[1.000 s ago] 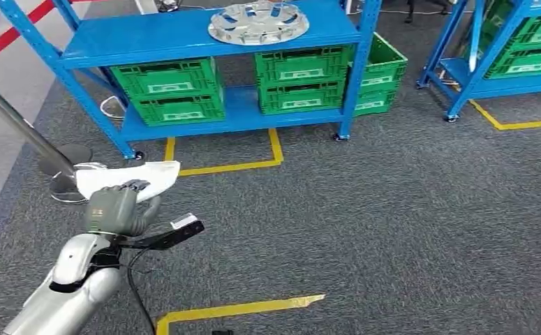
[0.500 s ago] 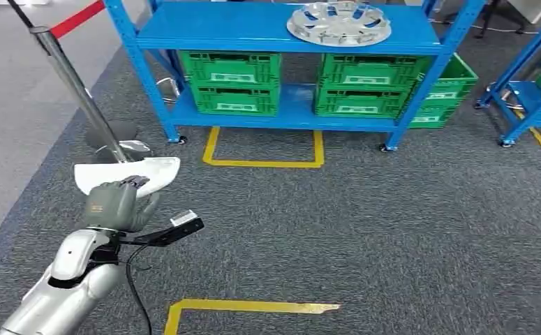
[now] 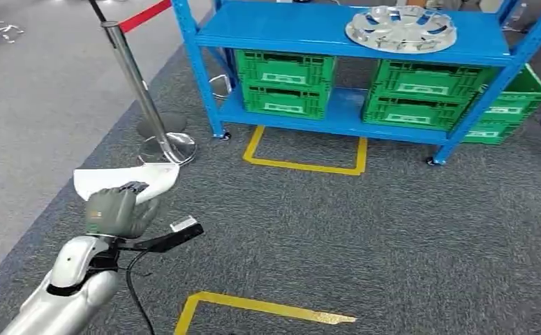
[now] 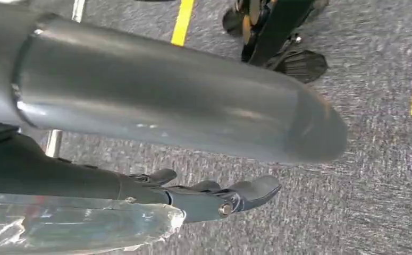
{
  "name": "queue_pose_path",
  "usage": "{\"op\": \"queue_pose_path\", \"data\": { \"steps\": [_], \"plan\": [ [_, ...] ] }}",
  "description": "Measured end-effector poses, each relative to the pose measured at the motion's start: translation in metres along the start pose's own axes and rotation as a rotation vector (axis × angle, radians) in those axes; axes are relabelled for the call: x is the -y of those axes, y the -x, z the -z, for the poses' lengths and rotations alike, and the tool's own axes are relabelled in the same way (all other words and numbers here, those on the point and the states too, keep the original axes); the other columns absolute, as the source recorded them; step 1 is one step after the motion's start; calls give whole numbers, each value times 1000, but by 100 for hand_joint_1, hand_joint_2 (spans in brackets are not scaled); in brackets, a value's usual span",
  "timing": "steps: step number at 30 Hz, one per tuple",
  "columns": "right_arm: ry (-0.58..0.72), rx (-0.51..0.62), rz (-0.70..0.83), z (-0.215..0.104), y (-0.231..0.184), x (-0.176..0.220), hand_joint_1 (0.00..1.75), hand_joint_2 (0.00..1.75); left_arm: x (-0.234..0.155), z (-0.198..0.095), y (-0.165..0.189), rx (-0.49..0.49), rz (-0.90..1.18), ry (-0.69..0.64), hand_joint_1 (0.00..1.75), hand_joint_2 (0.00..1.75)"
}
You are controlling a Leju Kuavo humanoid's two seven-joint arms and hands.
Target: Take the parts from the cabinet and place them on the table.
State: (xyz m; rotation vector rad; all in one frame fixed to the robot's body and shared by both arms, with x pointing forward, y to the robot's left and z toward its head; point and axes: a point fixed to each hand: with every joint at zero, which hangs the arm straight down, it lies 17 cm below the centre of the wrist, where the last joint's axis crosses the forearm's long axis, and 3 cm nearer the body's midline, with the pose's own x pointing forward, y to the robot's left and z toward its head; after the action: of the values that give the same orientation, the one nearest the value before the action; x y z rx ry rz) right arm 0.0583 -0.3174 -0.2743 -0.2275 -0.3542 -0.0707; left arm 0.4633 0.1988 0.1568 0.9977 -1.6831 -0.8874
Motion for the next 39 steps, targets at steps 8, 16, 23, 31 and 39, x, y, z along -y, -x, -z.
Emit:
{"op": "queue_pose_path", "data": {
  "steps": [8,16,23,31,39],
  "plan": [
    [32,3,-44,0,2,6,0,0,-10,-8,-4,3,-28,-9,175,175],
    [34,17,-53,1,0,8,0,0,-15,-10,-6,2,-44,-11,175,175],
    [32,49,-61,2,-8,8,0,0,-18,-8,-7,6,-34,-14,175,175],
    [78,148,-80,3,-27,23,0,0,-30,4,11,19,48,30,175,175],
    [113,111,-99,2,-13,31,0,0,-41,4,25,16,53,19,175,175]
  ]
}}
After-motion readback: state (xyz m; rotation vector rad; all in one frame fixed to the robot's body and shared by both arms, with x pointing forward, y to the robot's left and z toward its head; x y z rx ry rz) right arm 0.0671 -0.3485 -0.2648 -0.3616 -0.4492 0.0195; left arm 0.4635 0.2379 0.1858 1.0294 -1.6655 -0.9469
